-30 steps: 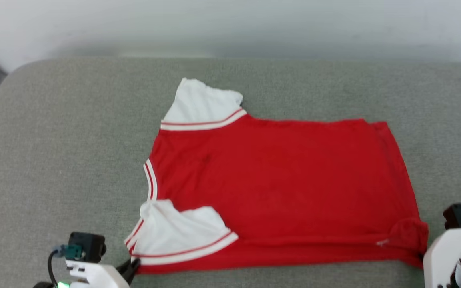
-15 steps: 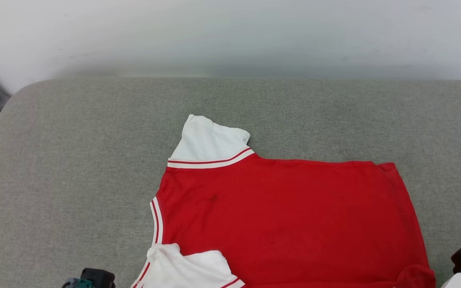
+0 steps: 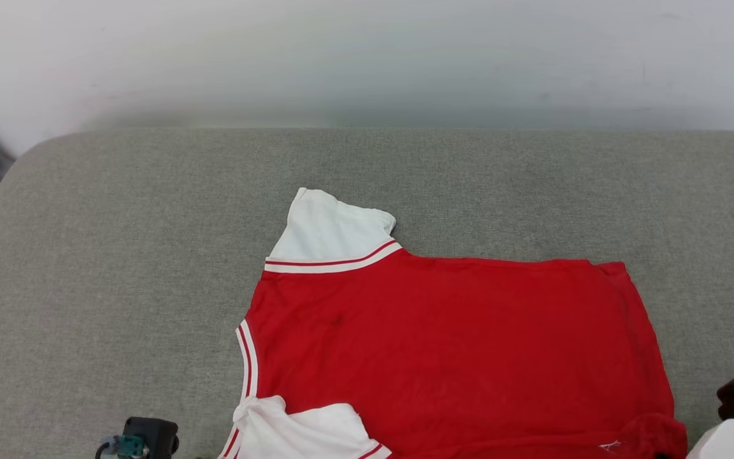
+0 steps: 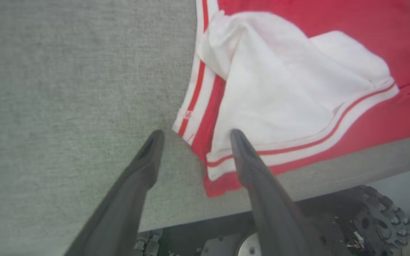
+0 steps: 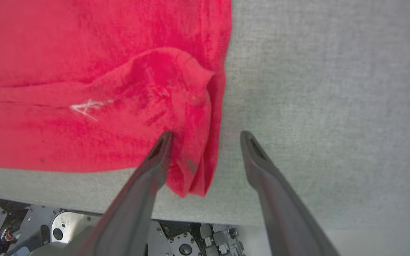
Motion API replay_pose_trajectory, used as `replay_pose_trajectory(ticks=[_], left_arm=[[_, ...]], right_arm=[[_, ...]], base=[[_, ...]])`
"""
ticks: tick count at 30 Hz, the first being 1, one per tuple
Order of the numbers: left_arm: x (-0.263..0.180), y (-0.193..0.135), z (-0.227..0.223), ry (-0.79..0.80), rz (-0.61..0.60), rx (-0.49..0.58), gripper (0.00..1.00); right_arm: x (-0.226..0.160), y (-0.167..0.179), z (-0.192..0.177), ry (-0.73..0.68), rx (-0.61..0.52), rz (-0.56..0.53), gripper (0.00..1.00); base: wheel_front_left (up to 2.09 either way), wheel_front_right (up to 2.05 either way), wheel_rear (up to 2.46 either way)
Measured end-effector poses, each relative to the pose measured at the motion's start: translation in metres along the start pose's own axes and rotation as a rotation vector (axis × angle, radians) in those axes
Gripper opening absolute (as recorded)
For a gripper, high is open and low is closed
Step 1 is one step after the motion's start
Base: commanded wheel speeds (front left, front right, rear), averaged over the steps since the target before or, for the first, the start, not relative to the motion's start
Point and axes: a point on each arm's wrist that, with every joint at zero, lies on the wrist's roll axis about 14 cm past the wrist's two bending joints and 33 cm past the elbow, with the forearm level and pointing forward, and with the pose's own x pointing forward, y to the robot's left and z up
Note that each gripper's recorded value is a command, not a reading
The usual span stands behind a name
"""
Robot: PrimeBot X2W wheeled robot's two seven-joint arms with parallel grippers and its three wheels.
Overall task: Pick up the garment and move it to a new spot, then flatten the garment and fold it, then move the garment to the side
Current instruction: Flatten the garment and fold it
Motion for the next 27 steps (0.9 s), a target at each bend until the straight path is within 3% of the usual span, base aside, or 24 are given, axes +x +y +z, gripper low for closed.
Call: replay_pose_trajectory(ticks=[4,13,21,27], left_arm=[[-0.001,0.002,0.035,-0.159,0.012,0.020,1.00],[-0.030,-0.012,0.144,-0.706,-0.008,0.129,1.00],[-0.048,-0.024,0.179,-0.896,0.011,0.163,1.00],[-0.053,-0.030,0.186,-0.960,0.003,0.154,1.00]], right_arm=[[-0.009,-0.001,0.035,-0.145,0.003,0.002,1.00],[-0.047,0.016,0.120,-0.573,-0.043,0.033,1.00],[-0.081,0.034,0.158,-0.902,-0.050,0.078,1.00],[-0.090,0.051,0.165,-1.038,-0.014,0.124,1.00]], base=[[0.00,0.00,0.00],[0.00,0.00,0.00],[0.00,0.00,0.00],[0.00,0.00,0.00]])
